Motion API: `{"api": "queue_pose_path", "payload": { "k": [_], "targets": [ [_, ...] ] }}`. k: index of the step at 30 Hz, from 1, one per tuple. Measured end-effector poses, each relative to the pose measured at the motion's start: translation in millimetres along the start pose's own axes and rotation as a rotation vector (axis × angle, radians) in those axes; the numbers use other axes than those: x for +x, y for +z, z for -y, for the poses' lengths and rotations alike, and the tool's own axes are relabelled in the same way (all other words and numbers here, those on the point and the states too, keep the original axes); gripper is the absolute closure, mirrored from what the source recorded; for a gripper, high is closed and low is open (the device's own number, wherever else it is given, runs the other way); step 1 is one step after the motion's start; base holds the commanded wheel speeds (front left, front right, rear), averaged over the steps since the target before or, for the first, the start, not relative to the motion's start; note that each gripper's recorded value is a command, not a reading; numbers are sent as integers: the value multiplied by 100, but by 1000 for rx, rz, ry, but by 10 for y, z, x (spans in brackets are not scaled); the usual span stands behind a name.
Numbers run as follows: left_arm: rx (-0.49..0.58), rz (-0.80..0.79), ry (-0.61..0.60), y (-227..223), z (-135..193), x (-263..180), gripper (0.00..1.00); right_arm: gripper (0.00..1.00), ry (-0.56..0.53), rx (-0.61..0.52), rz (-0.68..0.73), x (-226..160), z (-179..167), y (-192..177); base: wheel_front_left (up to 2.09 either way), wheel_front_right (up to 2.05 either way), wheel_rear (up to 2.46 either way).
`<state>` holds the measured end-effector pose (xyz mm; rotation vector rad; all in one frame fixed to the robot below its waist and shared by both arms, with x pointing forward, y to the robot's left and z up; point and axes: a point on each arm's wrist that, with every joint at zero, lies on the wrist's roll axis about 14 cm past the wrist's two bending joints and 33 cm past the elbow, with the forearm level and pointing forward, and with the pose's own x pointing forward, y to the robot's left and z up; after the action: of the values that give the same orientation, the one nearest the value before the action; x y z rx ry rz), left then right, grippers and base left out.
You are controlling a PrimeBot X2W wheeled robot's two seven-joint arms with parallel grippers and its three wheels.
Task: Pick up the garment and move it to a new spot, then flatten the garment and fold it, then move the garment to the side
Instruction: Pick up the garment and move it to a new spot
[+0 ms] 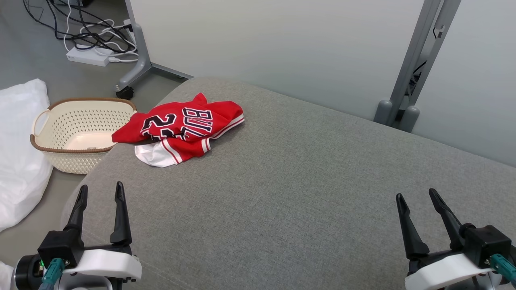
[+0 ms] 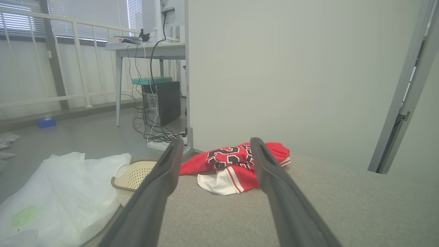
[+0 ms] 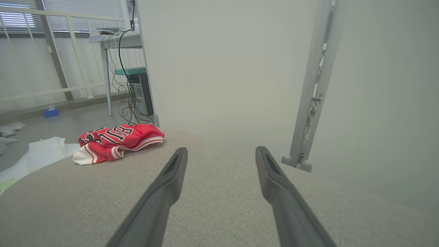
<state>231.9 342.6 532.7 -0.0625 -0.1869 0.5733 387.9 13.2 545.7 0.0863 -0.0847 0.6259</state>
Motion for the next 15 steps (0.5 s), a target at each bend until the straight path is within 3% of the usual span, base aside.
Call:
{"api": "queue_pose_path", "payload": {
  "k": [6, 15],
  "targets": [
    [24, 42, -14, 143, 25, 126, 0, 0, -4, 2, -8, 2, 20, -21, 0, 0, 0],
    [162, 241, -72, 1060, 158, 894, 0, 0, 1, 6, -4, 116, 57, -28, 0, 0, 0]
  ]
}}
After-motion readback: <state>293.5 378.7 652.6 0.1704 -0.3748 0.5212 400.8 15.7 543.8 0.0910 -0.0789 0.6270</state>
